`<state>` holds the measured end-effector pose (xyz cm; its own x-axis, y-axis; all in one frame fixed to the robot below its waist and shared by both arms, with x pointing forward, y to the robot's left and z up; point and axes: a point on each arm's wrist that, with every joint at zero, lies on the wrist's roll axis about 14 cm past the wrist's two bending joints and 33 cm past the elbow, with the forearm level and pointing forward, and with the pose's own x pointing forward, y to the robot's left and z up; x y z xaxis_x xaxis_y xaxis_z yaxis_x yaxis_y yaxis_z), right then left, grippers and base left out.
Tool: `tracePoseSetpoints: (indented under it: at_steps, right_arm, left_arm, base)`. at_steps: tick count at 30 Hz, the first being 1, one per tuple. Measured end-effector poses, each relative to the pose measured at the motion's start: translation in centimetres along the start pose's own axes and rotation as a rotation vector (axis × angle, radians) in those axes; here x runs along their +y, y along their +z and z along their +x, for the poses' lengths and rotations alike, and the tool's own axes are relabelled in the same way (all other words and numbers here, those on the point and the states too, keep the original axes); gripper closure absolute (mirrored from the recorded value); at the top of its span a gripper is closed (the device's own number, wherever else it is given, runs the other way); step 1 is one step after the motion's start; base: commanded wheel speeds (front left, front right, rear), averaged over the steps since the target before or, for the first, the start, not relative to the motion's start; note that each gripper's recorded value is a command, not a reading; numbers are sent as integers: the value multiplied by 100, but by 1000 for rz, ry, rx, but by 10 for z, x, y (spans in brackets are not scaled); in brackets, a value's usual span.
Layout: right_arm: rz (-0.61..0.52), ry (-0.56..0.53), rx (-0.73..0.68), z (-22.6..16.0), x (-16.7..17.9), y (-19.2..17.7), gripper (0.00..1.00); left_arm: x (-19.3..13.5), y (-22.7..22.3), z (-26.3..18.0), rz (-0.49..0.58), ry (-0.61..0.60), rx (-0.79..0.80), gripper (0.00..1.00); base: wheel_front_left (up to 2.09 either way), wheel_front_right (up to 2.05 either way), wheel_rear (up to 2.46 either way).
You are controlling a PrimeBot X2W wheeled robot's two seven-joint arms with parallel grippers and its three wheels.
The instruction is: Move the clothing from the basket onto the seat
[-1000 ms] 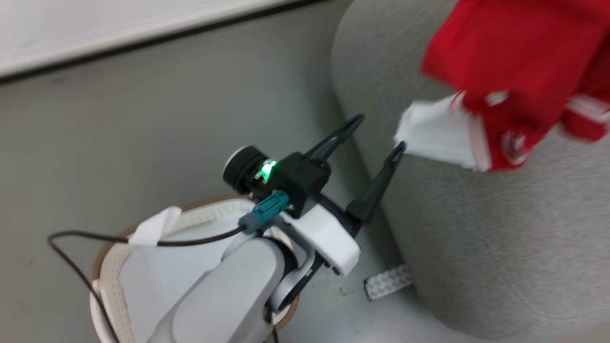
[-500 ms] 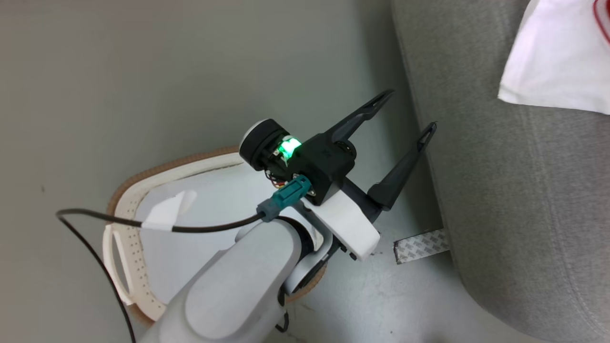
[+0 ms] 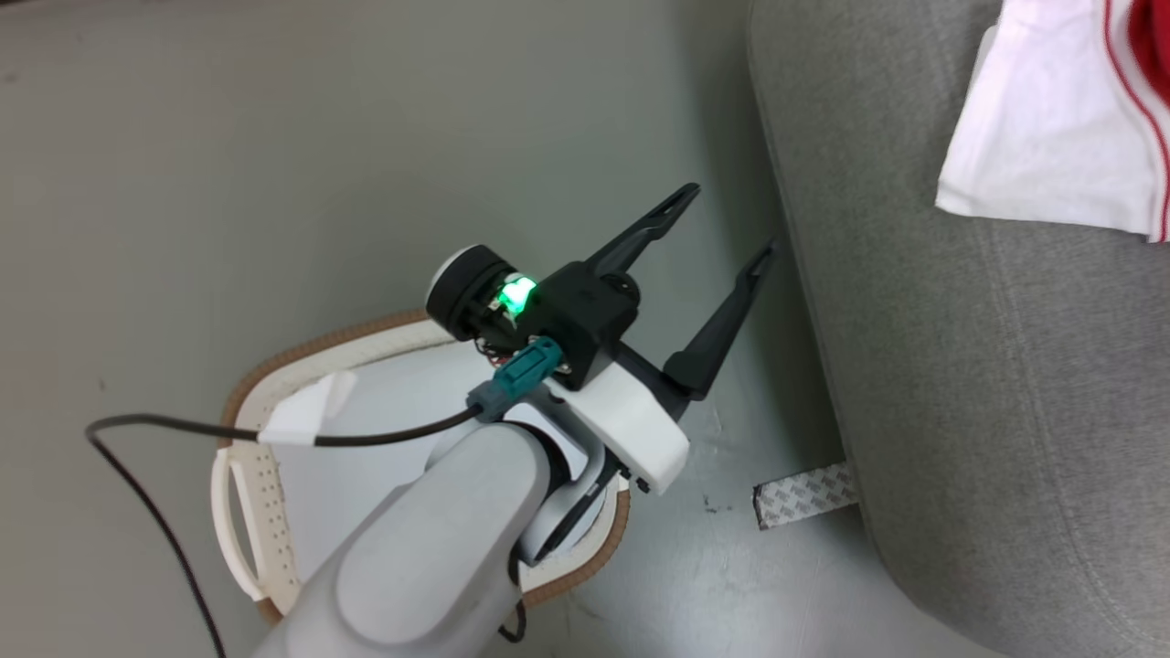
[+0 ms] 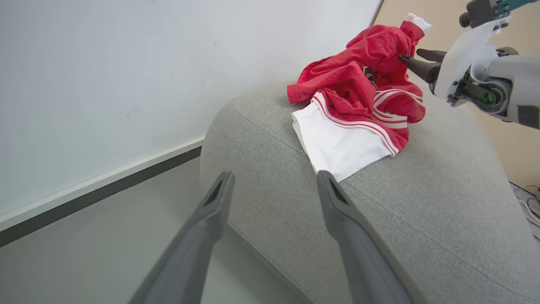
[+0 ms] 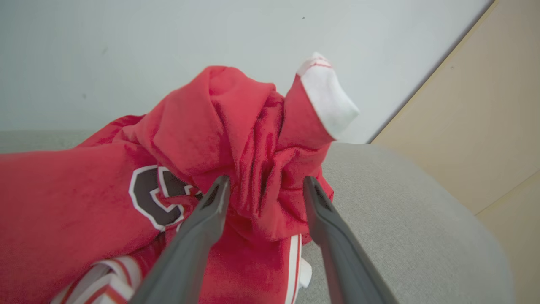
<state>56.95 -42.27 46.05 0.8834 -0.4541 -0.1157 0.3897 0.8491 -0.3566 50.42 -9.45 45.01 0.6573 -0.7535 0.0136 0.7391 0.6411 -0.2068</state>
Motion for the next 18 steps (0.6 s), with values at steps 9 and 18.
tracePoseSetpoints:
  at_steps: [9,18]
  right_arm:
    - [36,23,-85,-39,-1,28,0]
    - [97,114,-274,-105,15,80,0]
  left_arm:
    - [7,31,-20,55,83,-51,0]
    - [25,65,-69,99,256,-112,0]
  base:
    - [0,0,0]
    - [0,0,0]
